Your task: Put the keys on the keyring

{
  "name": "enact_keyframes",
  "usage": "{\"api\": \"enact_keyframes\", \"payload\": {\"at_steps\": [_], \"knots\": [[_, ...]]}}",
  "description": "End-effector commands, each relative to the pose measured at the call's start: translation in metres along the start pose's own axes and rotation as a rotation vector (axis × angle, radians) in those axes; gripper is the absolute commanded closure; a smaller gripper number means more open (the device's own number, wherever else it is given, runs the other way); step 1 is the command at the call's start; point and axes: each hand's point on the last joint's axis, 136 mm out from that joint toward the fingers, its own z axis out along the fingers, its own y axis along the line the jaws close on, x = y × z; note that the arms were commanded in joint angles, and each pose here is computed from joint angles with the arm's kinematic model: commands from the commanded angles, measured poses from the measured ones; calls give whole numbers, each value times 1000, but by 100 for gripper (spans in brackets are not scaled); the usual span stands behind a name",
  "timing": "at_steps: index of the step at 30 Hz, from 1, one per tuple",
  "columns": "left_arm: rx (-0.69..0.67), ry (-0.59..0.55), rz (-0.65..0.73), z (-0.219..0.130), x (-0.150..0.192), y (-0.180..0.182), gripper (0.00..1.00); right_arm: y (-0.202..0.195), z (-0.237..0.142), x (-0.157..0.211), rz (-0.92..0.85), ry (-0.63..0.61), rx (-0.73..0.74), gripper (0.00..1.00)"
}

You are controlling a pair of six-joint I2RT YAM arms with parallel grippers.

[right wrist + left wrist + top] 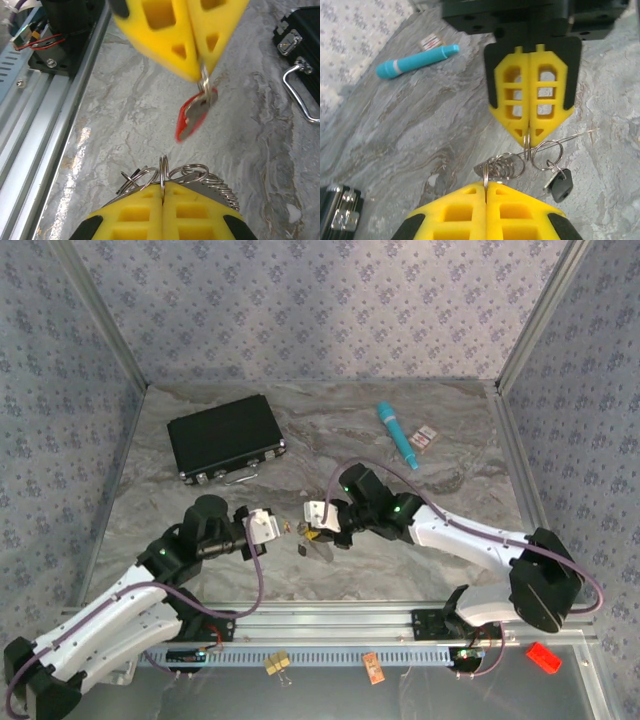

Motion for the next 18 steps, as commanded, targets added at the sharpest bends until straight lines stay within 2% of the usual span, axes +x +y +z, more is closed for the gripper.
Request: {"api": "enact_keyframes", "payload": {"at_steps": [1, 11, 18], "knots": [[54, -93, 174, 2, -16, -9, 100, 10, 0, -7, -6, -9, -87, 100], [152, -63, 333, 9, -8, -23, 100, 7, 5, -13, -18, -17, -111, 100], [163, -66, 378, 14, -8, -26, 100, 6, 6, -13, -20, -14, -117, 100]]}}
